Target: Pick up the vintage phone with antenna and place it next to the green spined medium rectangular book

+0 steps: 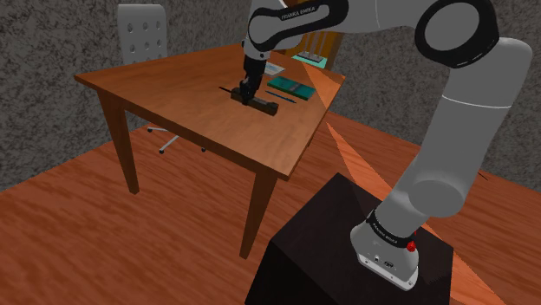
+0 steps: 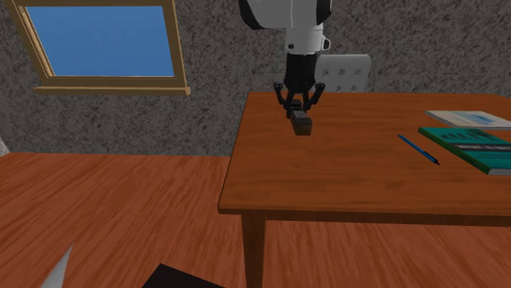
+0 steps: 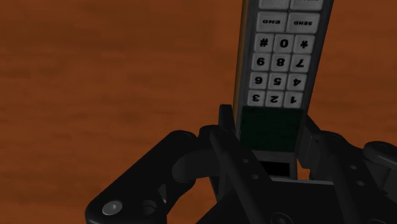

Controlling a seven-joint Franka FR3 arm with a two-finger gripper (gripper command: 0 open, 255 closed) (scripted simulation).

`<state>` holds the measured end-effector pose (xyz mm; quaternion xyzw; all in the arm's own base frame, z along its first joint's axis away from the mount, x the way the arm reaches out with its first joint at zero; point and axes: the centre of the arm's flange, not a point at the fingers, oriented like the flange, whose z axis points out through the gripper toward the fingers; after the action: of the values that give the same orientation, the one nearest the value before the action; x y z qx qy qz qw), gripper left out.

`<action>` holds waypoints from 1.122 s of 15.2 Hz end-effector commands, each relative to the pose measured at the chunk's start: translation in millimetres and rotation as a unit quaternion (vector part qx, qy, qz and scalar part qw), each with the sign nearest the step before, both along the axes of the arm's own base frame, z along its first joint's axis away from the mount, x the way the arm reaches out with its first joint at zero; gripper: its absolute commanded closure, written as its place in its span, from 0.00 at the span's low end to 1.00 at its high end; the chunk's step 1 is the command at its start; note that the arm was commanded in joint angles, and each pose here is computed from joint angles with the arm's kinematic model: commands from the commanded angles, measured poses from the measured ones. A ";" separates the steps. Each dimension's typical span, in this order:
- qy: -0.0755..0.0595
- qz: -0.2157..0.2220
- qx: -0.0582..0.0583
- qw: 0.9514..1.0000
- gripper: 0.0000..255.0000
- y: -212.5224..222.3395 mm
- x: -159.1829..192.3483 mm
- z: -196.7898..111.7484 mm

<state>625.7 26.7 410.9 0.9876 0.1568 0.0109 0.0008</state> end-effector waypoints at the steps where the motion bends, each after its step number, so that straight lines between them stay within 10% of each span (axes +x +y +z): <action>1: 0.000 0.000 0.000 1.000 1.00 -0.1 0.2 12.4; 17: 0.000 0.000 0.000 1.000 1.00 -181.9 -32.7 20.6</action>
<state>595.2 -144.2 430.3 0.9877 0.1561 0.0108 0.0009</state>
